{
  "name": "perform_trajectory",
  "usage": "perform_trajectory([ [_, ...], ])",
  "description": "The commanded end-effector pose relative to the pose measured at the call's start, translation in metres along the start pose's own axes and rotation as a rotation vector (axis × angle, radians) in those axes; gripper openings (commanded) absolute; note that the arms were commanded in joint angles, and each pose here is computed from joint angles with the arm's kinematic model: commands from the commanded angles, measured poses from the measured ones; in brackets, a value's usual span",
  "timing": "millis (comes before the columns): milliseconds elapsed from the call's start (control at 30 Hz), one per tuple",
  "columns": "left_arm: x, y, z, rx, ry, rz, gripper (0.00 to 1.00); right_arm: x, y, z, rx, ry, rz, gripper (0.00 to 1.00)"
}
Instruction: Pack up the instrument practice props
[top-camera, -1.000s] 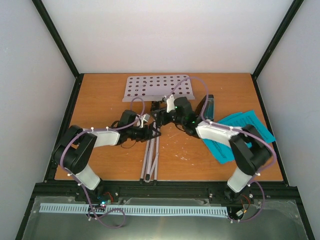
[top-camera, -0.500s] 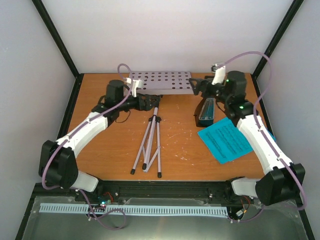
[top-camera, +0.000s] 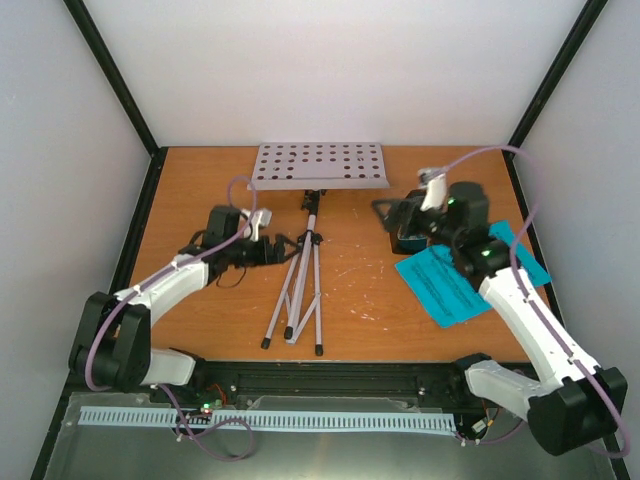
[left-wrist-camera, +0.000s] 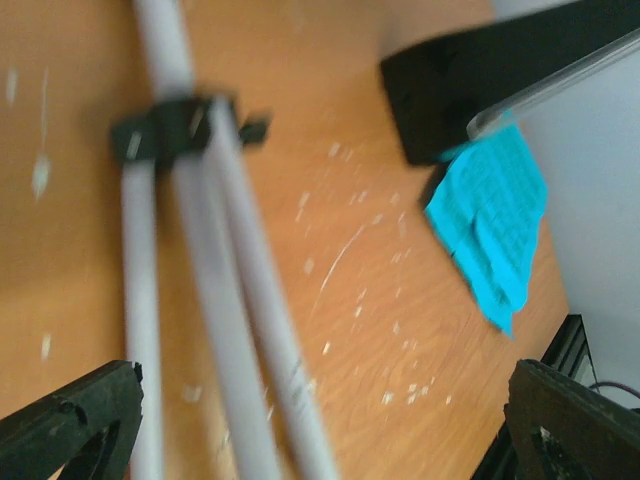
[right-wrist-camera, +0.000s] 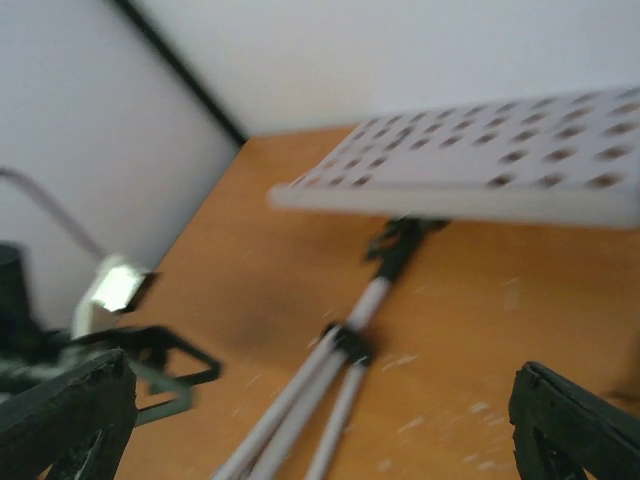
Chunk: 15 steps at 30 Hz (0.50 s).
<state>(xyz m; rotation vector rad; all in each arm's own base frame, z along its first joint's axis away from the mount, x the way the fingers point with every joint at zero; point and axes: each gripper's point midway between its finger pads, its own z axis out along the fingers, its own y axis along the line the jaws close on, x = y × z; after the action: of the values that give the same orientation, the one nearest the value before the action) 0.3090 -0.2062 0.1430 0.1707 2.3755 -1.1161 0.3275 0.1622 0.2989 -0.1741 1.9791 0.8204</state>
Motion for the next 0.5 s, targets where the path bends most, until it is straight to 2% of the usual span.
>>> perform_trajectory([
  [0,0.033,0.007,-0.005,0.01,0.026,-0.113,1.0,0.053,0.057,0.012,-0.135,0.111,0.076,1.0],
  [200,0.067,0.014,-0.005,0.041,0.087,-0.175,0.99,0.149,0.071,0.046,-0.12,0.316,0.221,1.0],
  [467,0.098,0.031,0.003,0.037,0.151,-0.225,0.99,0.196,0.073,0.083,-0.115,0.389,0.309,1.0],
])
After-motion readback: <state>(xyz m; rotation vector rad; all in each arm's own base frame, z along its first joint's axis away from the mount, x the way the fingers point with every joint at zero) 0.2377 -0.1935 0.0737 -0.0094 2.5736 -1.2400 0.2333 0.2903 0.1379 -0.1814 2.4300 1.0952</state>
